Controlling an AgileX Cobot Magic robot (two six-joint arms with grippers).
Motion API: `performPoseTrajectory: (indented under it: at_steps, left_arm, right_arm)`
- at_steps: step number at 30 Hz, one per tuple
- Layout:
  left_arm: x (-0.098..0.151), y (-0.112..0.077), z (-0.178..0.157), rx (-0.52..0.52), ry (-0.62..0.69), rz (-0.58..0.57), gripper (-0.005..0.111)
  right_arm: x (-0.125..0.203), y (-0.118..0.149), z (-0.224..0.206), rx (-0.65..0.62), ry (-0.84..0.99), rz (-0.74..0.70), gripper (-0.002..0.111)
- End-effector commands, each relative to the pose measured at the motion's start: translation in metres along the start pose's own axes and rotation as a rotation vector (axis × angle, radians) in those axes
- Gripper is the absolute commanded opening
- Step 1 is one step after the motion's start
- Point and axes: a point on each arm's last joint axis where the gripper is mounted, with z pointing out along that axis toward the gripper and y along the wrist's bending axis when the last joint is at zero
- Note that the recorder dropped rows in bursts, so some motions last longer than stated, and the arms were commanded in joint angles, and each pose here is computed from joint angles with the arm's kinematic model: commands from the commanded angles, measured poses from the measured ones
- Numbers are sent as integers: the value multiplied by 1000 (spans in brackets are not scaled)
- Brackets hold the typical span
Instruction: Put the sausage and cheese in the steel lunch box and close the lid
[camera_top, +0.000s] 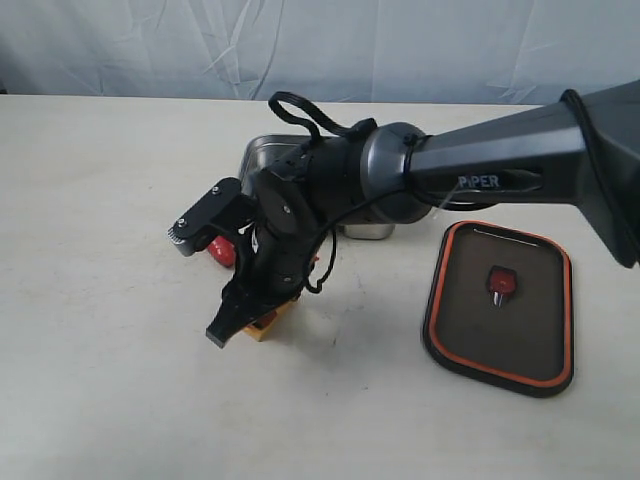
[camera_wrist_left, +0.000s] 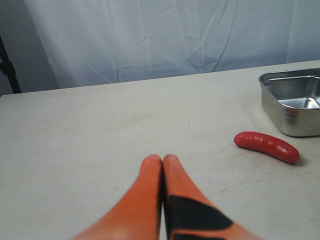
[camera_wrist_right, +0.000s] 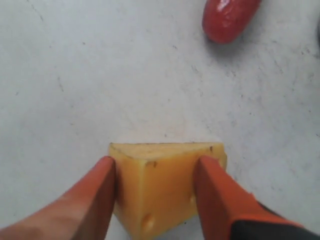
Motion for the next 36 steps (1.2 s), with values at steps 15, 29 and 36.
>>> performPoseTrajectory:
  at_steps: [15, 29, 36]
  left_arm:
    - [-1, 0, 0, -1, -18, -7, 0]
    - [-1, 0, 0, -1, -18, -7, 0]
    - [-1, 0, 0, -1, -18, -7, 0]
  right_arm:
    - [-8, -4, -67, 53, -85, -25, -1]
    - [-9, 0, -56, -16, -94, 640, 62]
    - [-1, 7, -36, -35, 19, 807, 41]
